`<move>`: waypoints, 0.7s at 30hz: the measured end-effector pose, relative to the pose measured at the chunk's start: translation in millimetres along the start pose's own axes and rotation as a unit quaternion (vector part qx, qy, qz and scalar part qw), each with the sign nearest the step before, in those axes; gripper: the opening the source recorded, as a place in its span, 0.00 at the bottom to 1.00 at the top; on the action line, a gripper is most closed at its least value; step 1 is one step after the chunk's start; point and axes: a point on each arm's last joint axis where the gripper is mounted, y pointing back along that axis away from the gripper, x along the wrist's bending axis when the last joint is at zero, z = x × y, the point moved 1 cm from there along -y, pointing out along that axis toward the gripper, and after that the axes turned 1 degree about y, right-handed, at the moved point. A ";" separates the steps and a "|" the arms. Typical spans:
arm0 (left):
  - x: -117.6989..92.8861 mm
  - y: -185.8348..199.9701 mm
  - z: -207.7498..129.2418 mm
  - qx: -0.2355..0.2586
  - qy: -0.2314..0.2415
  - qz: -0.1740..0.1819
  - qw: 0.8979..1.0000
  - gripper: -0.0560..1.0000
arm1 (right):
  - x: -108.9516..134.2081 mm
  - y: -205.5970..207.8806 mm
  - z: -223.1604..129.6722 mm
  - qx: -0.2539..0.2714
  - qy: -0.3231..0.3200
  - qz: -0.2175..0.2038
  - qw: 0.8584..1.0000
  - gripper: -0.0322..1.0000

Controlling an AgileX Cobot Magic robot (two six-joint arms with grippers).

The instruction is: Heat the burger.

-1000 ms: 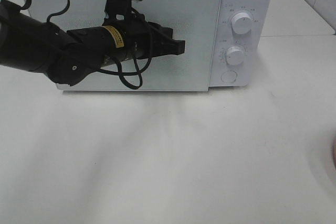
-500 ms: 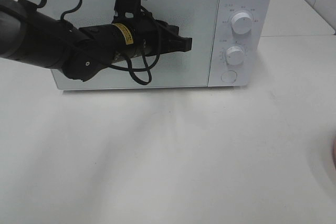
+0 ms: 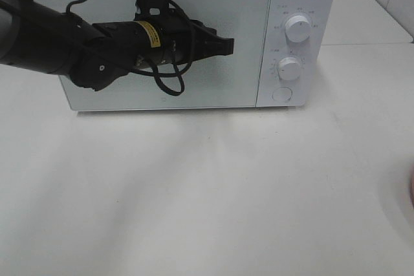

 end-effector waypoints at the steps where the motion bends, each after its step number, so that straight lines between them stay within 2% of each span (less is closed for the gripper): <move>1: -2.2 2.8 1.2 0.003 0.003 0.000 1.000 0.05 | 0.0 0.0 0.0 0.000 0.000 0.000 1.000 0.68; 4: -6.5 9.5 3.4 0.010 0.005 0.001 1.000 0.05 | 0.0 0.0 0.0 0.000 0.000 0.000 1.000 0.68; 8: -26.5 27.1 -1.3 0.044 -0.003 -0.010 0.999 0.05 | 0.0 0.0 0.0 0.000 0.000 0.000 1.000 0.68; 12: -31.3 37.8 -1.4 0.063 -0.006 -0.009 0.998 0.05 | 0.0 0.0 0.0 0.000 0.000 0.000 1.000 0.68; 14: -31.0 47.2 0.9 0.088 -0.008 0.002 0.996 0.20 | 0.0 0.0 0.0 0.000 0.000 0.000 1.000 0.68; 15: -31.0 47.2 0.9 0.088 -0.008 0.002 0.996 0.20 | 0.0 0.0 0.0 0.000 0.000 0.000 1.000 0.68; 16: -30.5 54.1 2.8 0.106 -0.009 0.011 0.994 0.37 | 0.0 0.0 0.0 0.000 0.000 0.000 1.000 0.68; 17: -30.2 57.8 4.1 0.117 -0.009 0.016 0.993 0.48 | 0.0 0.0 0.0 0.000 0.000 0.000 1.000 0.68; 18: -30.2 57.8 4.1 0.117 -0.009 0.016 0.993 0.48 | 0.0 0.0 0.0 0.000 0.000 0.000 1.000 0.68; 19: -29.4 64.2 5.1 0.138 -0.007 0.026 0.990 0.69 | 0.0 0.0 0.0 0.000 0.000 0.000 1.000 0.68; 20: -29.0 67.3 5.4 0.149 -0.004 0.031 0.988 0.78 | 0.0 0.0 0.0 0.000 0.000 0.000 1.000 0.68; 21: -29.0 67.3 5.4 0.149 -0.004 0.031 0.988 0.78 | 0.0 0.0 0.0 0.000 0.000 0.000 1.000 0.68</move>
